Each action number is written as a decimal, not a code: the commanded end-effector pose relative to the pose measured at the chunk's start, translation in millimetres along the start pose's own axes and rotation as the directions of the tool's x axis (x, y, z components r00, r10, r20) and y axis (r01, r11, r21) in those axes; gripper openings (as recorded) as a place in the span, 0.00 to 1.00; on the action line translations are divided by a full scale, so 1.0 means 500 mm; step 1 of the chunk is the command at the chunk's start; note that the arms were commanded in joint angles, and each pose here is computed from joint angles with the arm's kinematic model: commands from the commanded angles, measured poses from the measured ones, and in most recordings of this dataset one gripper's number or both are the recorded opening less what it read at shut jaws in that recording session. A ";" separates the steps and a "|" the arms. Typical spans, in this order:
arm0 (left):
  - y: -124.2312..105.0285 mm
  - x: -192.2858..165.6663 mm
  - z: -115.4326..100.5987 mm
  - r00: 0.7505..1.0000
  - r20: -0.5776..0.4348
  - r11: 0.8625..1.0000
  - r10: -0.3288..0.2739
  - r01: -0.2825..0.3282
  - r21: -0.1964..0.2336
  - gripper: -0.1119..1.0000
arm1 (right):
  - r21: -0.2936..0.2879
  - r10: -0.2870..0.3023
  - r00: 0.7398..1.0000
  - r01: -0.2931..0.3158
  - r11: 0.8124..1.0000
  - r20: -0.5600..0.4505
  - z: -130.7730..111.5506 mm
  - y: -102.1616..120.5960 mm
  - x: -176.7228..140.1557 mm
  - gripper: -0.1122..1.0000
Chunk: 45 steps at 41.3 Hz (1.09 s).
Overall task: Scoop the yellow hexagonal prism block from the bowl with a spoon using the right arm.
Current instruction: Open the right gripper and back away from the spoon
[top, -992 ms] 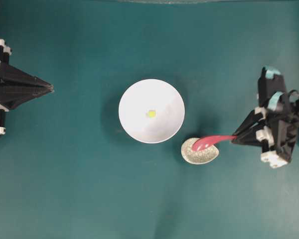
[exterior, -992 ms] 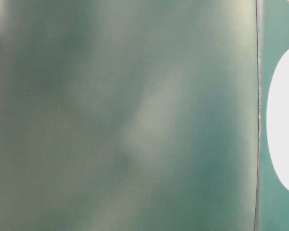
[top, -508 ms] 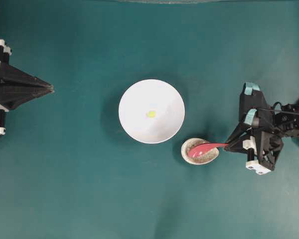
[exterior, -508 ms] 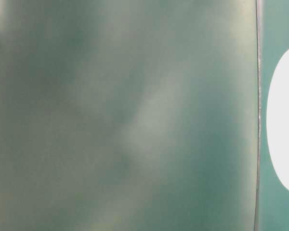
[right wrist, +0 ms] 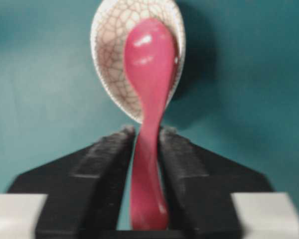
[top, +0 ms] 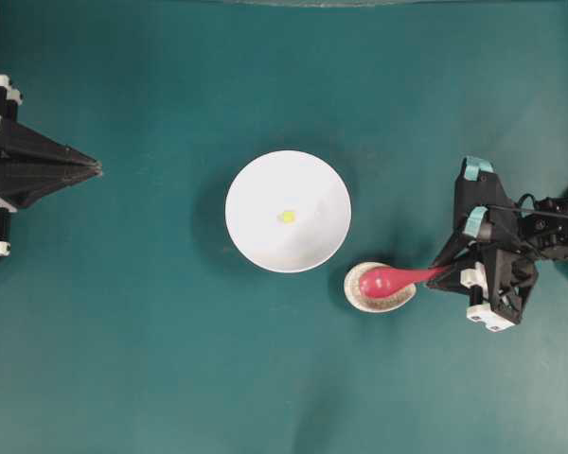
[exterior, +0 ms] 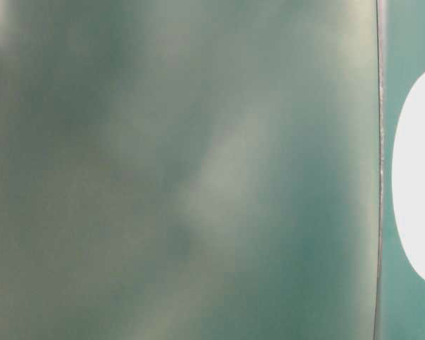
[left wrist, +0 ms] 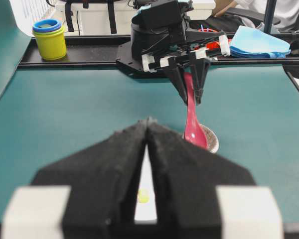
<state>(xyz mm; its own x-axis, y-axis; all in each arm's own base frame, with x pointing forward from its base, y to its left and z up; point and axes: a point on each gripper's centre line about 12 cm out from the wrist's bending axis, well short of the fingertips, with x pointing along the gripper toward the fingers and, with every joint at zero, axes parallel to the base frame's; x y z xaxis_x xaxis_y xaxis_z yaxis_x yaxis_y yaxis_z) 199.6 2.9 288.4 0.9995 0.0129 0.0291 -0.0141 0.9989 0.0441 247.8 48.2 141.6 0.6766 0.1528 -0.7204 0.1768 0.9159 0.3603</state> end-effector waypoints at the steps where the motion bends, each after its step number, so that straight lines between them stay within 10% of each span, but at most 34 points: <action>1: 0.001 0.006 0.024 0.999 0.032 1.000 0.002 -0.002 0.002 0.17 | -0.002 0.012 1.000 -0.012 1.000 0.021 0.010 0.007 -0.005 0.45; 28: 0.002 0.006 0.025 0.999 0.034 1.000 0.002 -0.002 0.002 0.17 | -0.108 0.016 0.982 0.005 0.994 0.188 -0.011 -0.026 -0.025 0.55; 45: 0.002 0.006 0.024 1.000 0.029 1.000 0.002 -0.002 0.000 0.17 | -0.171 0.110 0.908 -0.043 0.984 0.405 -0.038 -0.013 -0.034 0.55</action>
<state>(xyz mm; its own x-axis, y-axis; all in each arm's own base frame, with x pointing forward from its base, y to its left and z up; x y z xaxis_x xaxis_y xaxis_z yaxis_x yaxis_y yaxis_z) 199.7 2.9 289.0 0.9994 0.0129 0.0306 -0.0142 0.9989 0.0441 218.2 42.4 136.6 0.9089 0.0820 -0.4089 0.0402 0.9587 0.2817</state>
